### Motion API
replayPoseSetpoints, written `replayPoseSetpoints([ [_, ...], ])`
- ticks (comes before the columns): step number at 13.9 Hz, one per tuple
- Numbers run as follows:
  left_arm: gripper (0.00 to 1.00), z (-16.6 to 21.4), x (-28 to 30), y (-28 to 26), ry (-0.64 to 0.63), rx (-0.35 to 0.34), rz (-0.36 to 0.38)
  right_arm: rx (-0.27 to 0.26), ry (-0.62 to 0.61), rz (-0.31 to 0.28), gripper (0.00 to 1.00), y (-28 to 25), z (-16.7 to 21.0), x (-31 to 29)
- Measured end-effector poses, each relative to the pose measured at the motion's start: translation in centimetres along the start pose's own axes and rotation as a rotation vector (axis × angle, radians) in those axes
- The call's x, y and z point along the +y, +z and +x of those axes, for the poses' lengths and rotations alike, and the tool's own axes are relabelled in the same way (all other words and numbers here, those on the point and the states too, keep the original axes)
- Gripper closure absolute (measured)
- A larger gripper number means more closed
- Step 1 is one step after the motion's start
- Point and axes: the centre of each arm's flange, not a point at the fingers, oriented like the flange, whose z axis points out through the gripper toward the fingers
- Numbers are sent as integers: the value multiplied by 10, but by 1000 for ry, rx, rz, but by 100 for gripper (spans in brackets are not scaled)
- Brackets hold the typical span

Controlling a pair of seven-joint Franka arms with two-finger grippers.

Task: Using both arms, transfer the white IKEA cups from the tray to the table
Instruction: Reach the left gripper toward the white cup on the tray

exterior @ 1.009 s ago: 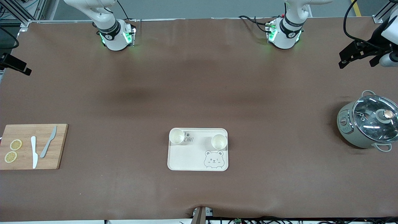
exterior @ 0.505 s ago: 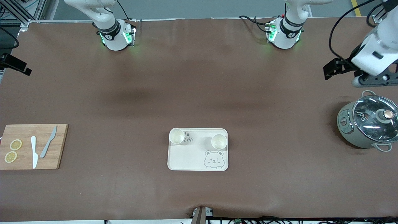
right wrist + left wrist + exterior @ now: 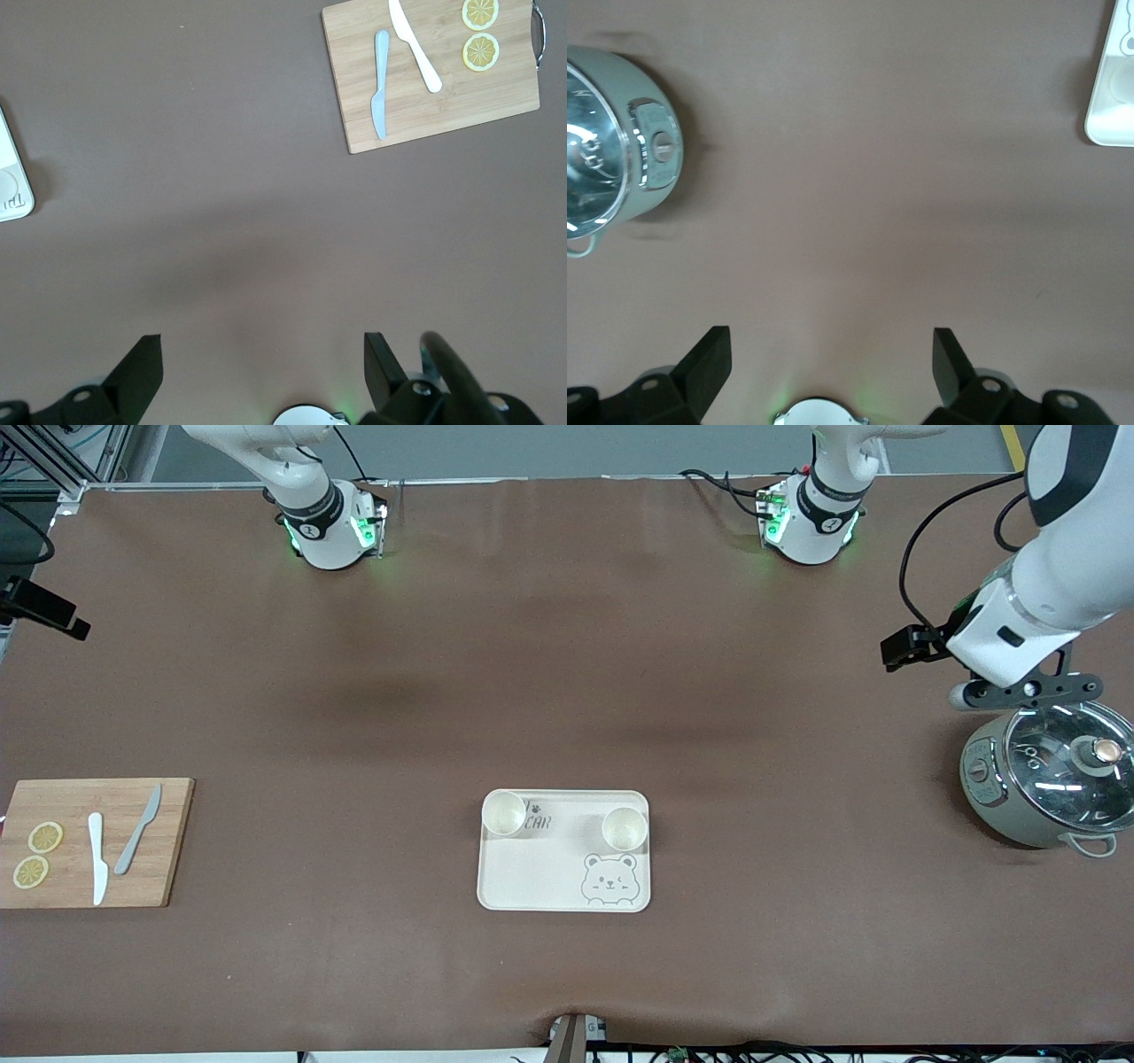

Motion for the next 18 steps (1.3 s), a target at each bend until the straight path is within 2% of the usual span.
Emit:
replayPoseSetpoints([
  [8,0,23,81,62,-2,32,-116,-25,14,-6,0,14,10,-1],
  [13,0,21,172,104,-79,43,-145,-21,14,-6,0,12,10,-1],
  [18,0,34,243,175,-225,73,-189,-18,13,-6,0,10,10,-1],
])
